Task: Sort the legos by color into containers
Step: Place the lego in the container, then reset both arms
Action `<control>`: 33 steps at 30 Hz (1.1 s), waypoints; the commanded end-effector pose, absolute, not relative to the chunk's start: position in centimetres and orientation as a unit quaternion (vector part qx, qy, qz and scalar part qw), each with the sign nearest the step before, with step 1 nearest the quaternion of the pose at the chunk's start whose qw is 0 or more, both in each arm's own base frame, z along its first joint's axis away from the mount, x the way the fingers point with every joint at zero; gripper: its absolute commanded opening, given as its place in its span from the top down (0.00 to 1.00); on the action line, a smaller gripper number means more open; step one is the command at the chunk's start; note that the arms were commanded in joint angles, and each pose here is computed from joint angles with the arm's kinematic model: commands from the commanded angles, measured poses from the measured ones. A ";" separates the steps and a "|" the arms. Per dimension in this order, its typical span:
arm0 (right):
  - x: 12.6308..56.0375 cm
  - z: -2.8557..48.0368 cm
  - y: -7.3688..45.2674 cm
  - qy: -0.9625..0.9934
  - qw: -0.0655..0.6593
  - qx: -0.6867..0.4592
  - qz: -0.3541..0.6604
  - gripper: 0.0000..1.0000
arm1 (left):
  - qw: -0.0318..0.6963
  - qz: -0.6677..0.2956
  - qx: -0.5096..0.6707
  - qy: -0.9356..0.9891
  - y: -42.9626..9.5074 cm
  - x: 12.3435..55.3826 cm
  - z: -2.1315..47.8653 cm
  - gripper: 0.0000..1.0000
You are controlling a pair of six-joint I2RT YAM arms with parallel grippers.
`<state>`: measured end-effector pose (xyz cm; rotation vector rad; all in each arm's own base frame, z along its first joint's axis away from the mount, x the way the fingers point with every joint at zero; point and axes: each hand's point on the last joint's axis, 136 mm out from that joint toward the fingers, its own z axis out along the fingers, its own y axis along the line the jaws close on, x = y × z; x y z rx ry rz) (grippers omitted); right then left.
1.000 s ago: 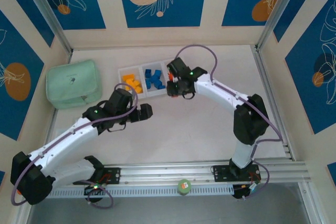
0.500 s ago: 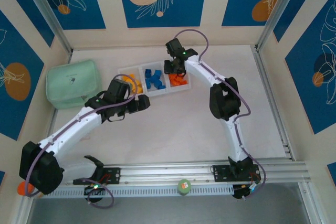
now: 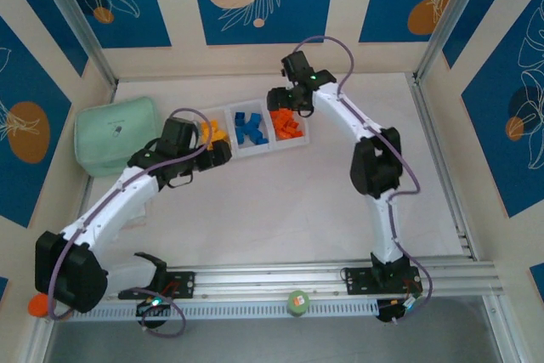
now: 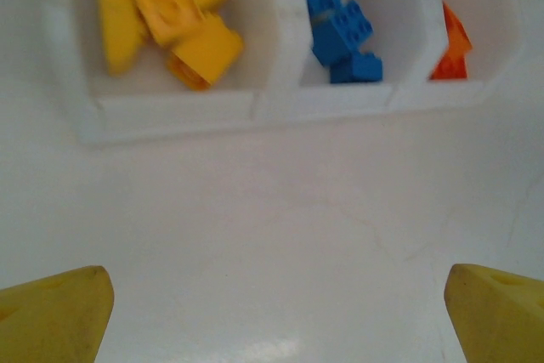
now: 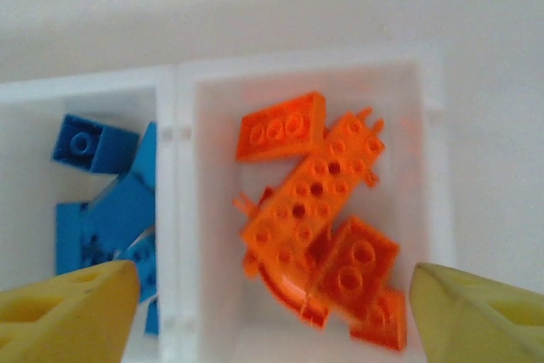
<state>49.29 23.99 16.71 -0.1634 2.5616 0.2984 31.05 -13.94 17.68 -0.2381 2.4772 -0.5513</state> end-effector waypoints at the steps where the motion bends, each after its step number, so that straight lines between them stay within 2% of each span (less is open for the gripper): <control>1: 47.1 22.3 21.4 0.933 0.333 -0.046 0.127 0.09 | 0.343 -0.125 -0.097 0.926 -9.3 31.7 19.4 0.01; 5: 43.8 22.6 16.0 0.924 0.371 -0.014 0.095 0.01 | 0.377 -0.017 -0.142 0.915 -3.1 31.8 19.2 0.01; 7: 42.3 21.4 12.1 0.920 0.388 0.010 0.058 0.01 | 0.405 0.039 -0.163 0.899 -0.1 31.7 19.0 0.01; 13: 40.6 14.3 1.7 0.904 0.413 0.106 0.022 0.01 | 0.505 0.140 -0.136 0.841 3.3 32.8 17.7 0.01; 17: 41.2 12.9 1.6 0.867 0.494 0.050 0.031 0.01 | 0.559 0.126 -0.088 0.815 2.3 34.2 16.2 0.01; 19: 41.7 12.0 1.6 0.865 0.501 0.026 0.015 0.01 | 0.575 0.119 -0.073 0.806 1.9 35.0 15.2 0.01; 22: 42.1 10.1 1.8 0.876 0.479 0.021 0.052 0.01 | 0.584 0.110 -0.055 0.803 1.2 36.2 13.8 0.01; 25: 40.8 9.8 3.4 0.855 0.511 -0.024 0.092 0.01 | 0.614 0.086 -0.013 0.785 -0.2 37.4 12.9 0.01; 30: 39.7 9.6 3.2 0.822 0.560 -0.024 0.105 0.01 | 0.625 0.057 0.042 0.777 -2.2 38.4 10.2 0.01; 33: 39.7 9.5 3.2 0.825 0.555 -0.026 0.105 0.01 | 0.594 0.066 0.026 0.801 -1.6 39.0 9.6 0.01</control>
